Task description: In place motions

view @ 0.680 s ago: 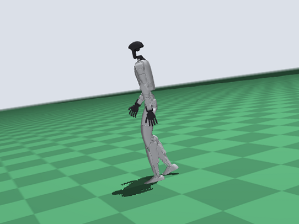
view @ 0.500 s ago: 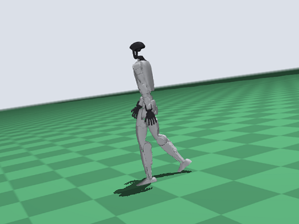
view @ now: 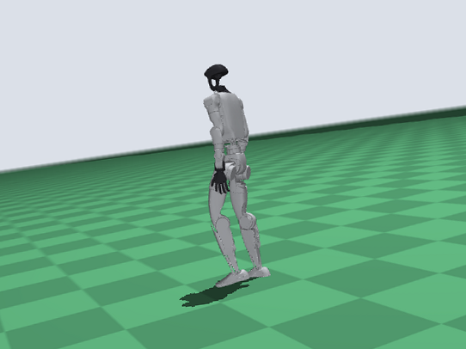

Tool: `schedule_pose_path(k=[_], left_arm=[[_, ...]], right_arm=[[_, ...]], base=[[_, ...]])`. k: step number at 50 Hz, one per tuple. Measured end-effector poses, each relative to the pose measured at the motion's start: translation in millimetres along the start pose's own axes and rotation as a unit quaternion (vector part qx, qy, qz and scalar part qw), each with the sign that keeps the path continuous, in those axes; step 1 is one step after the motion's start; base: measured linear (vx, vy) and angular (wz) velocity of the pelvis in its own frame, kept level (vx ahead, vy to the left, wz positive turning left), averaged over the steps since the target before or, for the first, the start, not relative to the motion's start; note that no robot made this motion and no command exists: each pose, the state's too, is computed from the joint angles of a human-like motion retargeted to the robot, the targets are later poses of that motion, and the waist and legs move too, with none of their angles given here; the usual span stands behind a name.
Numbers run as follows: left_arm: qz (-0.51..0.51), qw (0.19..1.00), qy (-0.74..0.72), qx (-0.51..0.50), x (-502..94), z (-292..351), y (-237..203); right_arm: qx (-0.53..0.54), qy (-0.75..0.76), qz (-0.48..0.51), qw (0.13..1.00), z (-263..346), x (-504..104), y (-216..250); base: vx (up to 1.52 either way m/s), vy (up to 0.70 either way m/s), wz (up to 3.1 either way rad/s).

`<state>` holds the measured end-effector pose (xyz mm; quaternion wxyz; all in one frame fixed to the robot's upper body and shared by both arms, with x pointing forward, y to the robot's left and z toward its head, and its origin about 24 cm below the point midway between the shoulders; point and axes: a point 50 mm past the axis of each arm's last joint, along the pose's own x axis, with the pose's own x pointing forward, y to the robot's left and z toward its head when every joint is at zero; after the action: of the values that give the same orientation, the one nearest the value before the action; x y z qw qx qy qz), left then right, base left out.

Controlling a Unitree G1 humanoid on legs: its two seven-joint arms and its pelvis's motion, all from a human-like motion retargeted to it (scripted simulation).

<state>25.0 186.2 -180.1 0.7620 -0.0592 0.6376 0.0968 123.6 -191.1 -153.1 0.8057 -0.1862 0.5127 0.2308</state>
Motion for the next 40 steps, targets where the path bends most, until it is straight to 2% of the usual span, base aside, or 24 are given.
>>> schedule_pose_path(k=[6,12,15,19,23,26,33,40], left_arm=[[-0.022,0.998,0.055,0.003,-4,-30,-3],[-0.075,0.987,0.144,0.015,-10,-55,-1],[-0.104,0.982,0.157,0.024,-11,-52,1],[-0.083,0.989,0.122,0.024,-5,-26,5],[-0.064,0.996,0.069,0.007,-1,-2,8],[-0.060,0.997,0.053,-0.019,-1,2,9],[-0.061,0.993,0.088,-0.048,-3,-19,5],[-0.048,0.989,0.137,-0.034,-9,-47,11]], right_arm=[[0.057,0.120,-0.013,0.991,-53,-8,8],[0.248,0.246,-0.020,0.937,-100,-23,38],[0.326,0.258,0.003,0.909,-108,-27,54],[0.376,0.226,-0.007,0.898,-100,-21,62],[0.375,0.196,-0.040,0.905,-84,-12,57],[0.330,0.180,-0.045,0.925,-71,-7,48],[0.223,0.126,-0.022,0.966,-49,0,34],[0.221,0.125,-0.006,0.967,-52,0,44]], base=[[0.00,-0.28,-0.43],[-0.04,-0.23,-0.11],[-0.21,-0.20,0.89],[-0.34,-0.11,0.41],[-0.33,-0.09,-0.56],[-0.17,-0.16,-0.64],[0.07,-0.17,-0.42],[0.27,-0.24,-0.33]])
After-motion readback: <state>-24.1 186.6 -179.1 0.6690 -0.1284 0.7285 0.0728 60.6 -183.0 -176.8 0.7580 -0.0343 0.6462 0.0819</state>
